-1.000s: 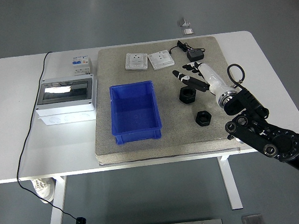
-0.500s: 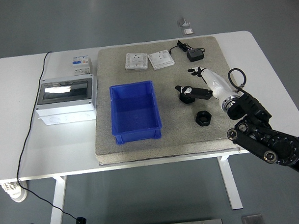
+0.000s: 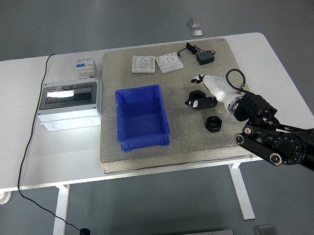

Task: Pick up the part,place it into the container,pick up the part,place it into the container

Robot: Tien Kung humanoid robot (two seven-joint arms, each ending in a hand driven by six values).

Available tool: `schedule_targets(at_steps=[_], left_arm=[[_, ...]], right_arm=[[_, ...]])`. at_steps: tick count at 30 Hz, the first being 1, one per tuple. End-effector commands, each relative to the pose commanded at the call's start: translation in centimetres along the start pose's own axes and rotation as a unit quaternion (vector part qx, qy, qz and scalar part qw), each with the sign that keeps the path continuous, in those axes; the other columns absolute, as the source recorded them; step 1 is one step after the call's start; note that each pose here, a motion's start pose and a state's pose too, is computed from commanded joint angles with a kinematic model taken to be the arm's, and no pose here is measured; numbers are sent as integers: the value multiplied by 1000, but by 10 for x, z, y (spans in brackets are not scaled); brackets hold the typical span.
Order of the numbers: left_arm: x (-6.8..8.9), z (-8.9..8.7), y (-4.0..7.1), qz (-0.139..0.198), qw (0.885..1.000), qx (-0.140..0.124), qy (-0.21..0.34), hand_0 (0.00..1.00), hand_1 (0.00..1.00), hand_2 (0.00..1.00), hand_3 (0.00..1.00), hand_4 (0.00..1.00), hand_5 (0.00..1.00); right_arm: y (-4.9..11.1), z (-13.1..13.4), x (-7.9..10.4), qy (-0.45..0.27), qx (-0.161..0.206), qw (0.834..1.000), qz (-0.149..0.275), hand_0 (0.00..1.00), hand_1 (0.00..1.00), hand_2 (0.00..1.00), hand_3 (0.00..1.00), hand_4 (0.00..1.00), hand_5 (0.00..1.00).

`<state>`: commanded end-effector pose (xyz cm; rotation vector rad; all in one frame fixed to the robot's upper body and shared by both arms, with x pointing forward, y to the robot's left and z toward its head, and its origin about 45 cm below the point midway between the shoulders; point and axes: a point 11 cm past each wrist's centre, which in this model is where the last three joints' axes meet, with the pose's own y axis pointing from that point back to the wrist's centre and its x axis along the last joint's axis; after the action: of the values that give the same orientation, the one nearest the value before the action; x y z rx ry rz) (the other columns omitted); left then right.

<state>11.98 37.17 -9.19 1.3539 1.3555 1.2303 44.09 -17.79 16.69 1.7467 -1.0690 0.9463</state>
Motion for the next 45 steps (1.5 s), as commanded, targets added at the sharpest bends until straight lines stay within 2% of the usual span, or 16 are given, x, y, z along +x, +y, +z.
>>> schedule_targets(at_steps=[4, 5, 9, 11, 22, 36, 40, 45], left_arm=[[0, 4, 2, 1, 1000, -4, -9, 719, 716, 690, 757, 919, 918], [0, 4, 2, 1, 1000, -4, -9, 720, 717, 689, 758, 927, 927], [1, 2, 1, 2, 1000, -3, -9, 720, 717, 689, 758, 927, 927], [1, 1, 1, 2, 1000, -1, -8, 719, 717, 687, 755, 932, 927], [1, 1, 0, 0, 1000, -3, -4, 721, 717, 688, 754, 934, 932], [0, 7, 3, 6, 1000, -10, -11, 721, 714, 680, 755, 941, 957], [0, 8, 3, 7, 1000, -12, -12, 721, 714, 680, 755, 941, 957], [-2, 7, 3, 5, 1000, -10, -12, 721, 714, 679, 754, 941, 966]], right_arm=[[-5, -4, -11, 19, -4, 1000, -23, 863, 830, 775, 753, 823, 428], [-6, -4, -14, 21, -5, 999, -27, 863, 803, 748, 737, 824, 423], [-9, -1, -19, 21, -9, 999, -31, 863, 803, 748, 737, 824, 423], [-11, 3, -19, 21, -13, 999, -28, 850, 772, 724, 713, 821, 417], [-16, 11, -8, 13, -23, 1000, 2, 839, 756, 713, 709, 823, 422], [-20, 13, -26, 41, -47, 998, -19, 823, 711, 700, 687, 802, 408], [-21, 14, -23, 38, -48, 998, -7, 823, 711, 700, 687, 802, 408], [-21, 17, -9, 28, -44, 998, 23, 814, 690, 683, 677, 786, 408]])
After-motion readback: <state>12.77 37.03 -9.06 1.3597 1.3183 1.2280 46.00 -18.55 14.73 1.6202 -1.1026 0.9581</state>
